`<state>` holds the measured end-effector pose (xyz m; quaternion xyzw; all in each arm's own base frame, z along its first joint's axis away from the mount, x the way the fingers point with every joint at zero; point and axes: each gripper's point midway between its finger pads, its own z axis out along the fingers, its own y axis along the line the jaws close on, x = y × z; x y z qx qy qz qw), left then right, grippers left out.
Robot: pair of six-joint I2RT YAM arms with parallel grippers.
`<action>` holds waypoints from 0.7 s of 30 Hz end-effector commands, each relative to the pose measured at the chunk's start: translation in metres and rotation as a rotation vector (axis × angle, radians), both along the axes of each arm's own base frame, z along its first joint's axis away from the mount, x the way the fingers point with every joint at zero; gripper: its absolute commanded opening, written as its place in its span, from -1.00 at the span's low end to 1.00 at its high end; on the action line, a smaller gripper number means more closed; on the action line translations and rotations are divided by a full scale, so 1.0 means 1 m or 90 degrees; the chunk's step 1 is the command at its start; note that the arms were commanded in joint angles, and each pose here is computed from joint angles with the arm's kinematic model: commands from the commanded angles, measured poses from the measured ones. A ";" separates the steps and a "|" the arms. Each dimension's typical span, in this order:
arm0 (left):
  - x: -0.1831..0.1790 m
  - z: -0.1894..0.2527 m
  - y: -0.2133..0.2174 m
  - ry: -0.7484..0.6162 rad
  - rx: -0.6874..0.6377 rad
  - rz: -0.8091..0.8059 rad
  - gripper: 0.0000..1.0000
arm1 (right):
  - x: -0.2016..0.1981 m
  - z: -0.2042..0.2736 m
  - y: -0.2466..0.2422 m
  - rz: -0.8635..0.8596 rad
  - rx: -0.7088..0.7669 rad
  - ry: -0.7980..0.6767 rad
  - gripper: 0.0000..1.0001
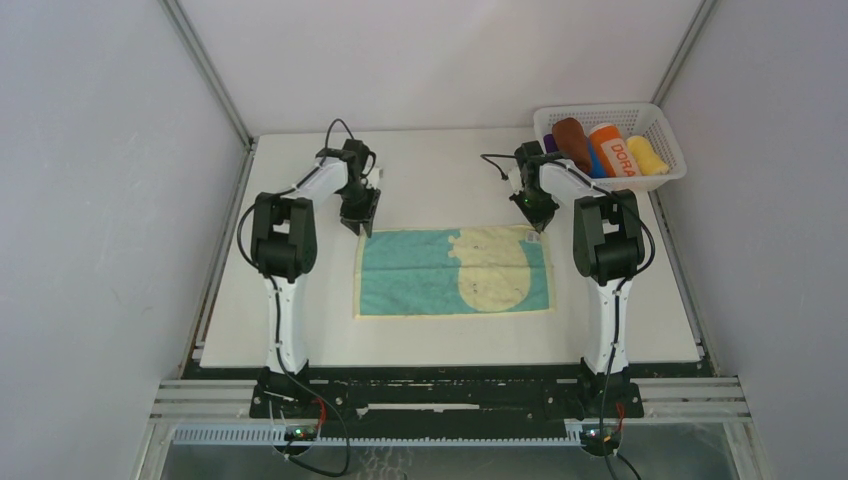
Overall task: Roll the towels
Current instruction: Fold the towel at the center of the board.
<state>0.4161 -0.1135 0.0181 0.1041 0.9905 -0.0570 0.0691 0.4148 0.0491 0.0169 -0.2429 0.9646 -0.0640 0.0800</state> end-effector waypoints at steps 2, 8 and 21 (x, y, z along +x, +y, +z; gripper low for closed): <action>0.011 -0.008 -0.008 -0.001 -0.005 0.016 -0.23 | 0.007 0.008 0.001 0.008 0.002 -0.033 -1.00; 0.010 -0.007 -0.008 -0.002 -0.005 0.015 -0.55 | 0.007 0.010 0.001 0.010 0.000 -0.035 -1.00; 0.035 0.050 0.023 -0.119 0.015 0.008 -1.00 | 0.029 0.046 -0.013 -0.019 -0.041 -0.122 -1.00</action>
